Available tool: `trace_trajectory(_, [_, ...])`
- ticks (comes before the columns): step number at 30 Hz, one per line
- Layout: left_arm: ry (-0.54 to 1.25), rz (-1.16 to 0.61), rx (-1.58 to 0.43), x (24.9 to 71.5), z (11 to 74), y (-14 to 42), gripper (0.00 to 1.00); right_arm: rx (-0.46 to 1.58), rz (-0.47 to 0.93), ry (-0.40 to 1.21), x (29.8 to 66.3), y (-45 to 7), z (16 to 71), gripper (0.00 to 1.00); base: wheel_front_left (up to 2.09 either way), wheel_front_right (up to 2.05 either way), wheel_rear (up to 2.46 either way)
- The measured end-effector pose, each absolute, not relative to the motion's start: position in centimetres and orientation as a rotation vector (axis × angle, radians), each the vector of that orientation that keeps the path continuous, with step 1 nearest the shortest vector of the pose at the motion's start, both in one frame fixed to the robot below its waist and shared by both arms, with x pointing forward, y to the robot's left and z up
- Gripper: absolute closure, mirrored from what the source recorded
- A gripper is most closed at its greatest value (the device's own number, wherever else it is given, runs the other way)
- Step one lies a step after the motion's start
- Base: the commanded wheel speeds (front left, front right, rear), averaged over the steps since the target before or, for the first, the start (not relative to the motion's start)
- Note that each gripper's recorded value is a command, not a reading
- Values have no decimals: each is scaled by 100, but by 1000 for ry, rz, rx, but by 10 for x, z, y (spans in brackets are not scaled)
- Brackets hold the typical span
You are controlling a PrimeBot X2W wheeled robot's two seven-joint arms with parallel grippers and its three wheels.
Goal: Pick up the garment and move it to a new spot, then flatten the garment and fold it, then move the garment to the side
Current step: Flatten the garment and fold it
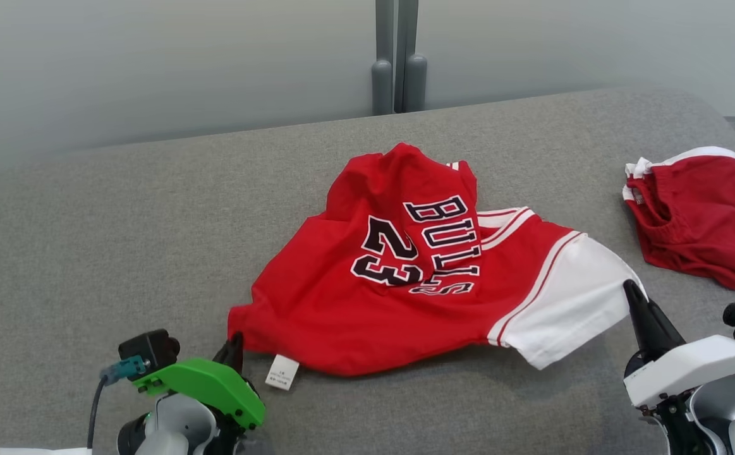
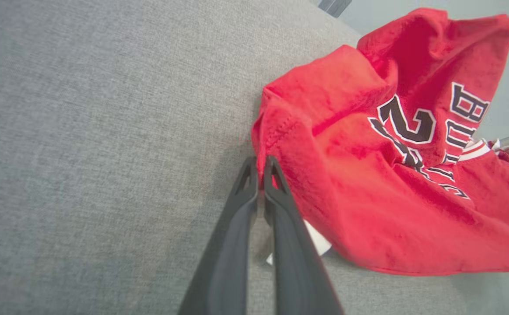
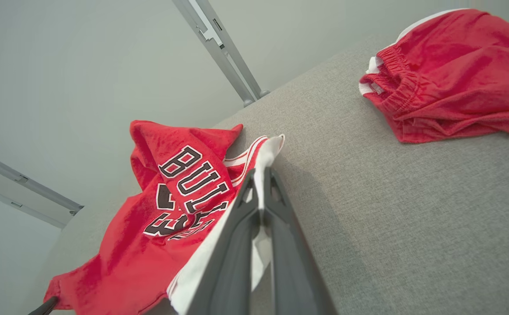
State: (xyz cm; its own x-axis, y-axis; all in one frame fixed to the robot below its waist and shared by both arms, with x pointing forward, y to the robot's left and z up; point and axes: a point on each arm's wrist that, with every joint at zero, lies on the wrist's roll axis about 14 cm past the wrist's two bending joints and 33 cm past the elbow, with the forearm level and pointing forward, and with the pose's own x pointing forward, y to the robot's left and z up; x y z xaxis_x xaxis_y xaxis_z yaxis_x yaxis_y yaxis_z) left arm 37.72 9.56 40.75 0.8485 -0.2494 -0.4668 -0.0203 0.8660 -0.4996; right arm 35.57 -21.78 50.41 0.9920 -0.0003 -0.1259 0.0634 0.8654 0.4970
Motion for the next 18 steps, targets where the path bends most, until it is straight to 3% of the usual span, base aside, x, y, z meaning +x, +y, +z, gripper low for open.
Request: trace_trajectory(18, [29, -302, -833, 409, 595, 92, 100, 585, 110, -158, 371, -212, 618, 100, 0, 0, 0])
